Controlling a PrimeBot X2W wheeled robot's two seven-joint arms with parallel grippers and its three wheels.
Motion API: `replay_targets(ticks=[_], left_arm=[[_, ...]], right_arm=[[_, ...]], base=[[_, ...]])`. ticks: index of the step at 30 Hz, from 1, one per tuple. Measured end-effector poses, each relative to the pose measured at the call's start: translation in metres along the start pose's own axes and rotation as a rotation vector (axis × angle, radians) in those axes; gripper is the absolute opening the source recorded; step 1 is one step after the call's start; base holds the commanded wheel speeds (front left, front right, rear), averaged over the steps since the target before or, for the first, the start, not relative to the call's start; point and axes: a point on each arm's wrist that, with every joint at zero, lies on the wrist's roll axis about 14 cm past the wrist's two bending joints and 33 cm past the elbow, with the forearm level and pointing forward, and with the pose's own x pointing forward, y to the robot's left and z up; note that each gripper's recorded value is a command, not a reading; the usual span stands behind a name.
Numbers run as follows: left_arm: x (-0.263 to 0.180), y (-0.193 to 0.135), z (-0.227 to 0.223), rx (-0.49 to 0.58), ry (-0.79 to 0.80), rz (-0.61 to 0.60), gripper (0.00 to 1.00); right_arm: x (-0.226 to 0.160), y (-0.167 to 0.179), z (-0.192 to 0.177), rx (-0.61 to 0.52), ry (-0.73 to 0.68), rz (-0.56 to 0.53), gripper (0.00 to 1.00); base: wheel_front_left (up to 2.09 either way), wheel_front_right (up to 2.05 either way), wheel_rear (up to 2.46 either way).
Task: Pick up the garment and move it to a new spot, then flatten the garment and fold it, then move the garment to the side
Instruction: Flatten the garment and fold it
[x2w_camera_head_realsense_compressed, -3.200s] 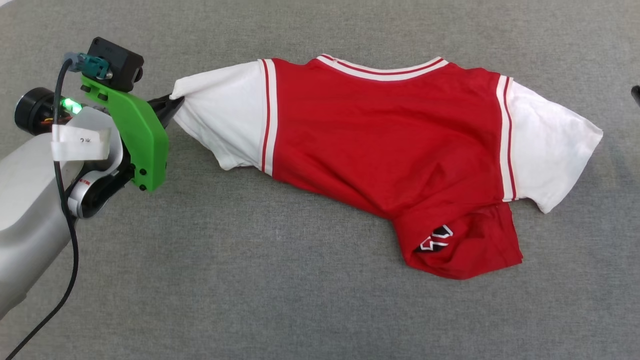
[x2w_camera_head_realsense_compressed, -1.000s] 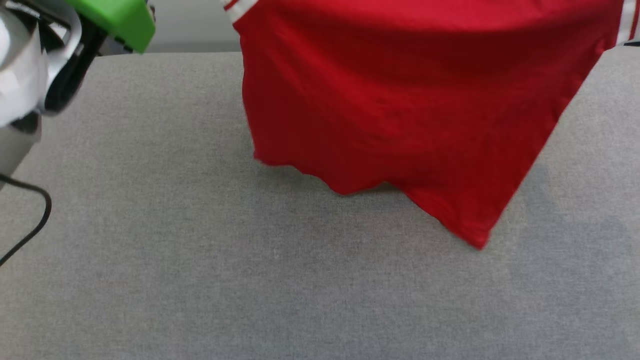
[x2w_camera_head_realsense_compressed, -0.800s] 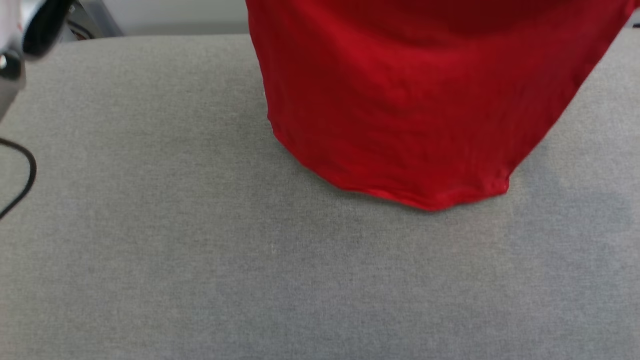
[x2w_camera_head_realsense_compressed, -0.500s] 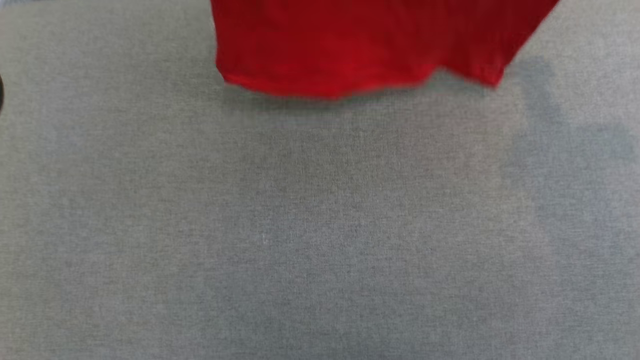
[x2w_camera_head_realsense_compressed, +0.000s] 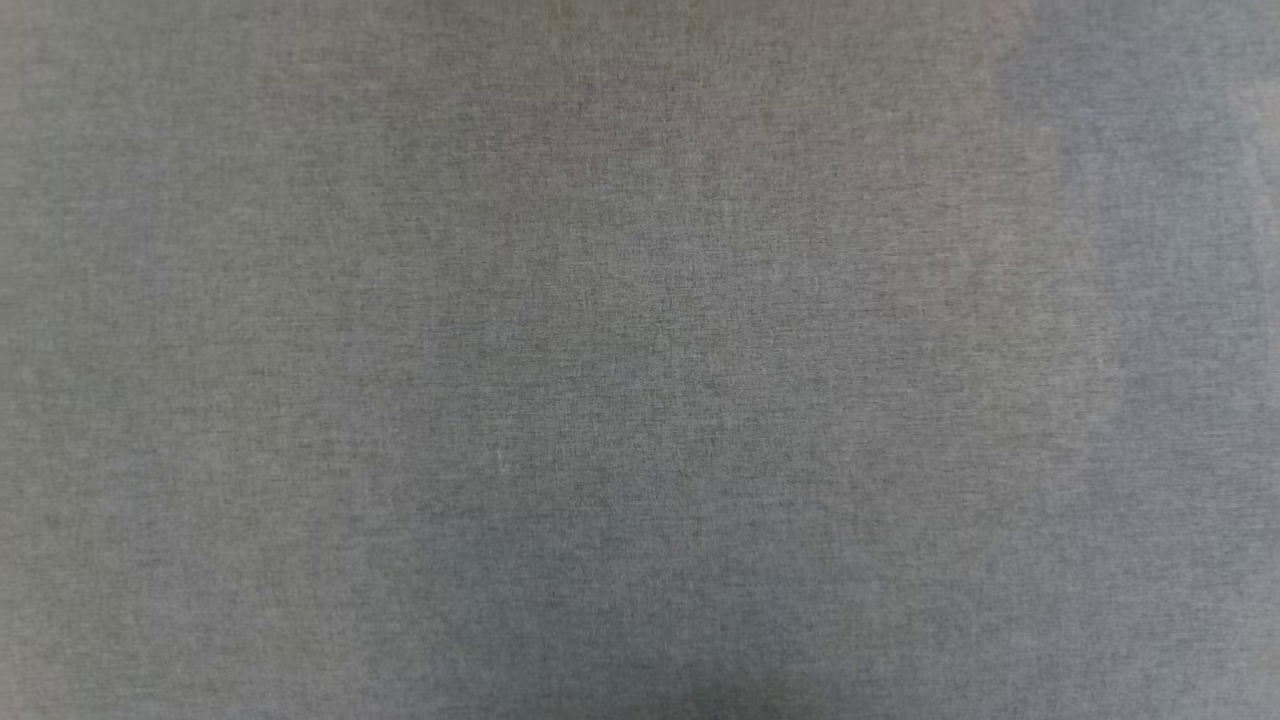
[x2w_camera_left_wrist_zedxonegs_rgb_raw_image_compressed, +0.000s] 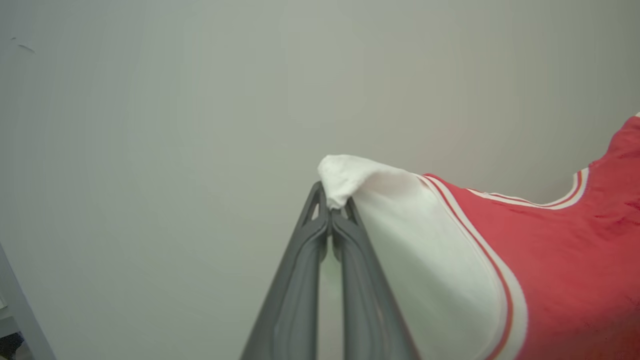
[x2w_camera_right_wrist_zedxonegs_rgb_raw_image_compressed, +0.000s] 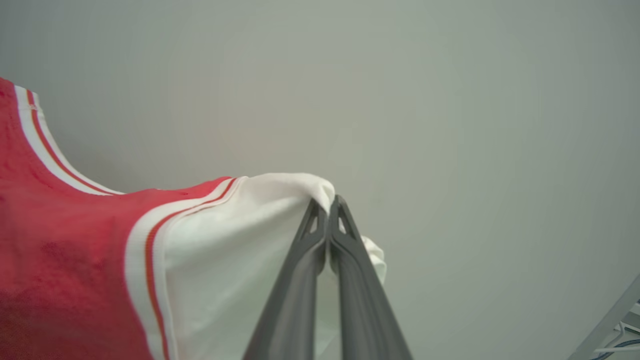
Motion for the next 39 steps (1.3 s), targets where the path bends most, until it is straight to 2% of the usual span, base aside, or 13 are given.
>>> replay_targets(ticks=[6, 11, 19, 26, 30, 31, 38, 39], left_arm=[[-0.014, -0.011, -0.06, -0.058, 0.106, -0.001, 0.0], [-0.039, -0.016, -0.088, -0.113, 0.171, 0.014, 0.0], [-0.108, -0.034, -0.126, -0.222, 0.287, 0.039, 0.0], [-0.197, -0.064, -0.149, -0.319, 0.429, 0.077, 0.0], [-0.255, -0.087, -0.154, -0.38, 0.518, 0.1, 0.0], [-0.287, -0.101, -0.156, -0.408, 0.576, 0.112, 0.0], [-0.375, -0.133, -0.149, -0.485, 0.721, 0.162, 0.0], [-0.391, -0.139, -0.145, -0.497, 0.745, 0.172, 0.0]], right_arm=[[-0.006, 0.035, -0.059, 0.013, 0.083, 0.072, 0.0], [-0.024, 0.056, -0.085, 0.041, 0.118, 0.119, 0.0], [-0.08, 0.094, -0.125, 0.147, 0.227, 0.198, 0.0], [-0.16, 0.122, -0.154, 0.245, 0.361, 0.253, 0.0], [-0.217, 0.136, -0.168, 0.304, 0.451, 0.274, 0.0], [-0.248, 0.142, -0.174, 0.329, 0.501, 0.278, 0.0], [-0.336, 0.144, -0.182, 0.384, 0.631, 0.255, 0.0], [-0.359, 0.144, -0.184, 0.4, 0.664, 0.246, 0.0]], base=[[0.0, 0.0, 0.0], [0.0, 0.0, 0.0], [0.0, 0.0, 0.0], [0.0, 0.0, 0.0], [0.0, 0.0, 0.0], [0.0, 0.0, 0.0], [0.0, 0.0, 0.0], [0.0, 0.0, 0.0]])
